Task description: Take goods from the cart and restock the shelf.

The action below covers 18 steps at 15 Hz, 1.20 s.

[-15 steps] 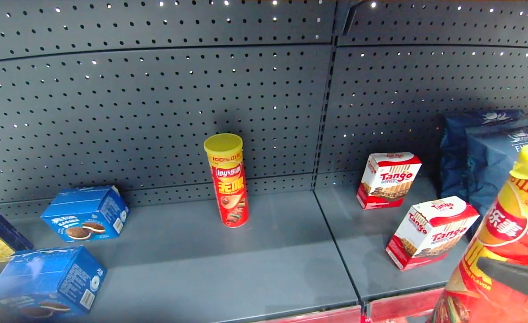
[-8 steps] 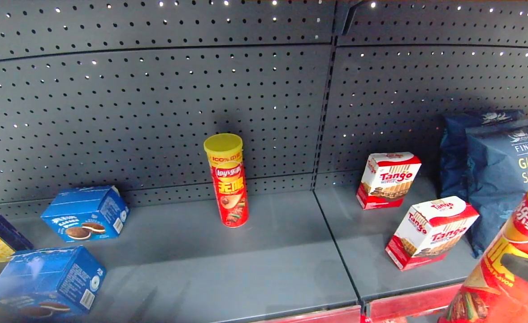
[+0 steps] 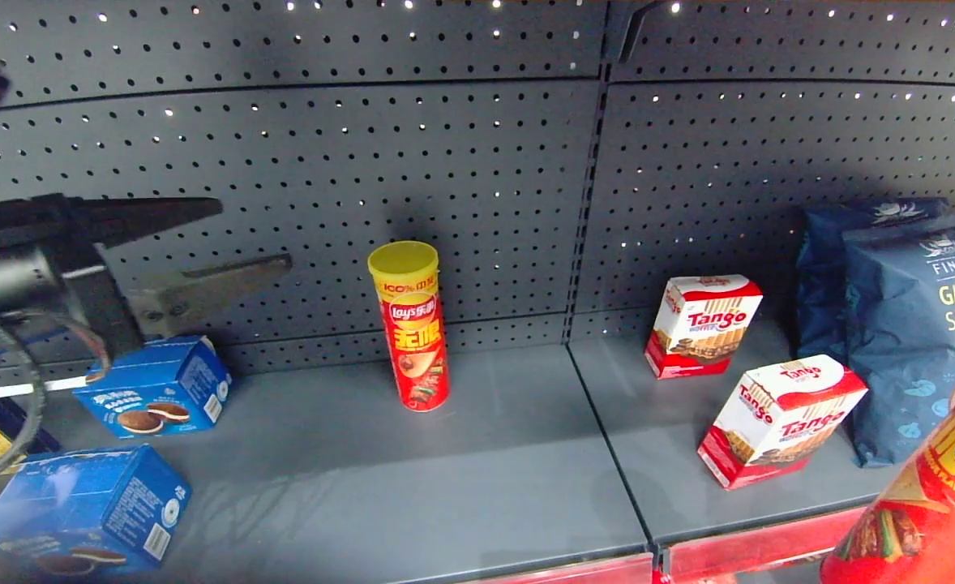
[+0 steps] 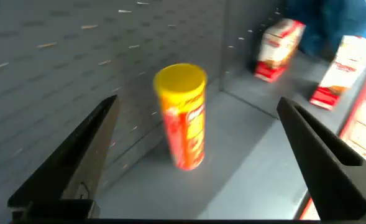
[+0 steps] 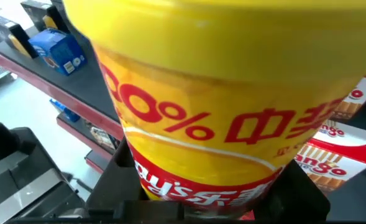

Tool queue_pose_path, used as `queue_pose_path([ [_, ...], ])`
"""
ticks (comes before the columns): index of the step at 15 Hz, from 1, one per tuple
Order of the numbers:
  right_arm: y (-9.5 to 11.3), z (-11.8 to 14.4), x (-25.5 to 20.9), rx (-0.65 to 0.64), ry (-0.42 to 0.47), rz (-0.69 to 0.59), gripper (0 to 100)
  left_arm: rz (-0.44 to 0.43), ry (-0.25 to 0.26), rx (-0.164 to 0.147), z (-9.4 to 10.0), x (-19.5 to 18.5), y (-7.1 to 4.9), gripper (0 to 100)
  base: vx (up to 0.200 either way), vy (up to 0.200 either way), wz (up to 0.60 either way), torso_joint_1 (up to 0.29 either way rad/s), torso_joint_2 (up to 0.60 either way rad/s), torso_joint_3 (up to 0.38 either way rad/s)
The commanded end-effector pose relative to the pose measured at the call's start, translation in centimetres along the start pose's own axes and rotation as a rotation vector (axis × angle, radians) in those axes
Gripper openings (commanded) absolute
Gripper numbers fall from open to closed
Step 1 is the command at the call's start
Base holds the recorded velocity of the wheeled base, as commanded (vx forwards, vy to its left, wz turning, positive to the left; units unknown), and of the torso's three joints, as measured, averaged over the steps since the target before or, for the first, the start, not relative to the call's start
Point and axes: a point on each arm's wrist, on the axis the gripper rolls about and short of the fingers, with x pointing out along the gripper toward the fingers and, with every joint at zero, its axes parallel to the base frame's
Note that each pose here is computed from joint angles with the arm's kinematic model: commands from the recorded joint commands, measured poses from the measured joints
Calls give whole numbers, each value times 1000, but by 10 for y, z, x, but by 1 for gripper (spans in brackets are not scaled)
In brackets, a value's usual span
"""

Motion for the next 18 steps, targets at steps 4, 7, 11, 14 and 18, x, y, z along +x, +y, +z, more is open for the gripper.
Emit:
queue_pose_path([
  [4,-2,1,-10,5,-30,-15,0,-206,28,-40,-58,78,37,100,0,0,0,0,0,0],
  [7,-4,0,-10,7,-27,-48,0,-265,30,-47,-69,84,38,100,0,0,0,0,0,0],
  [11,-4,0,-8,6,-21,-50,0,-289,51,-65,-80,87,40,100,0,0,0,0,0,0],
  [14,-4,-1,-8,5,-15,-49,0,-289,75,-40,-93,94,46,100,0,0,0,0,0,0],
  [18,-4,-3,-9,5,-13,-50,0,-283,95,-38,-110,101,59,100,0,0,0,0,0,0],
])
